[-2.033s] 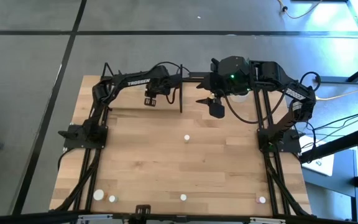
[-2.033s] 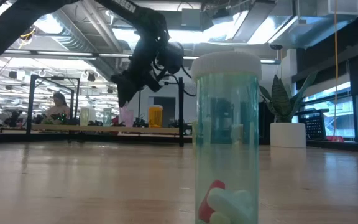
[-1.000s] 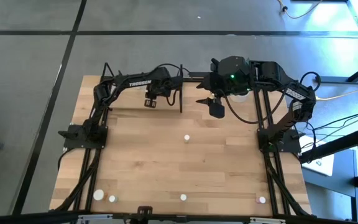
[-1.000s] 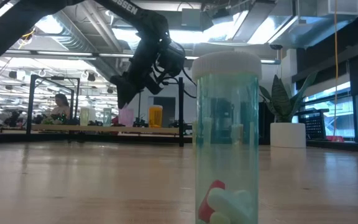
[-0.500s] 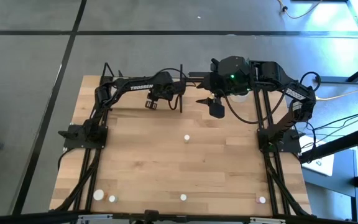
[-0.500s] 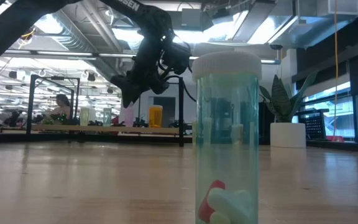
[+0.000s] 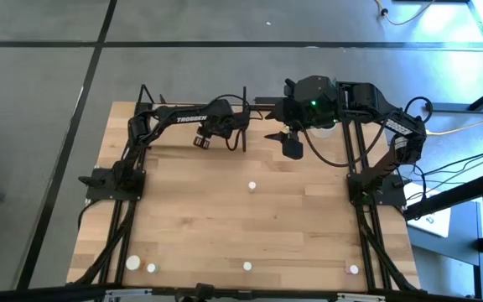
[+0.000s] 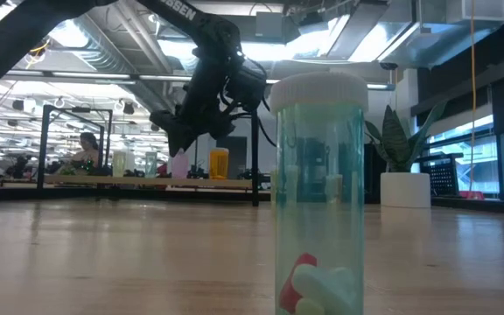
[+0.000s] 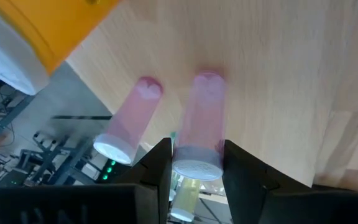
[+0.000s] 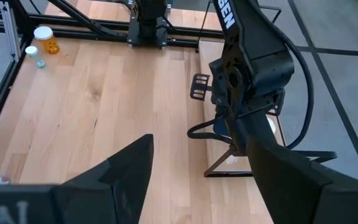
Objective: Pick and place medicine bottles onto shelf by color
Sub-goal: Put the left pink pill bottle on the shelf and align it with the other pink pill bottle, then put the bottom yellow pill bottle on the shelf and align it with the other yellow pill bottle
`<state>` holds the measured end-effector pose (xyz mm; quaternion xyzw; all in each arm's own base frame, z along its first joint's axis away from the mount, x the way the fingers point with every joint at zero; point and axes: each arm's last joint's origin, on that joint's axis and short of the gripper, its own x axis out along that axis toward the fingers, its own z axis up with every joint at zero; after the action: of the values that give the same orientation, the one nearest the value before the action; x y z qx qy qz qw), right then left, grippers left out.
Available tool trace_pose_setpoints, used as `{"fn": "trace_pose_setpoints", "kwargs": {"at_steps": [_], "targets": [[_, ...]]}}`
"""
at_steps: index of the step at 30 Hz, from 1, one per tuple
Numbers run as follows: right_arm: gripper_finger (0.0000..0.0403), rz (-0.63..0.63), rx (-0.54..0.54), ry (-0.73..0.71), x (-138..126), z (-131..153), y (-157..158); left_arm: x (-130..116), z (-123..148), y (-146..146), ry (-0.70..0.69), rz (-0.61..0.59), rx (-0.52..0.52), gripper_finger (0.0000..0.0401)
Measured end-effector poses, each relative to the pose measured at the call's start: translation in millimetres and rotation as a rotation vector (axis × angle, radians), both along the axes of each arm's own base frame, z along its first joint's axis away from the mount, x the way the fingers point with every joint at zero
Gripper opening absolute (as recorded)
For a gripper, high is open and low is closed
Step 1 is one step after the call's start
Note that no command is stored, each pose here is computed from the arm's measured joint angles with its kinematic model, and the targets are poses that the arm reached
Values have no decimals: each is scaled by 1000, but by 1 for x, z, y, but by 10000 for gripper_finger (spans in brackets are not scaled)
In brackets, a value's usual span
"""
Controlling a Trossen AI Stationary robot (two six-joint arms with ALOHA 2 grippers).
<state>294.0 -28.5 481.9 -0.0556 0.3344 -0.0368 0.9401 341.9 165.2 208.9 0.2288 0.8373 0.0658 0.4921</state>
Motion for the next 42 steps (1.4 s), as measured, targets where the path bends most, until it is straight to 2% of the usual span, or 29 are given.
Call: {"fn": "trace_pose_setpoints", "kwargs": {"at_steps": [11, 21, 36, 42], "targets": [[259, 0, 0, 0, 0, 0, 0, 2, -1, 0, -3, -28, -2, 106], [259, 0, 0, 0, 0, 0, 0, 1, -1, 2, -3, -25, -4, 135], [259, 0, 0, 0, 0, 0, 0, 1, -1, 2, -7, -22, -3, 209], [259, 0, 0, 0, 0, 0, 0, 5, 0, -5, -16, -26, 5, 212]]}}
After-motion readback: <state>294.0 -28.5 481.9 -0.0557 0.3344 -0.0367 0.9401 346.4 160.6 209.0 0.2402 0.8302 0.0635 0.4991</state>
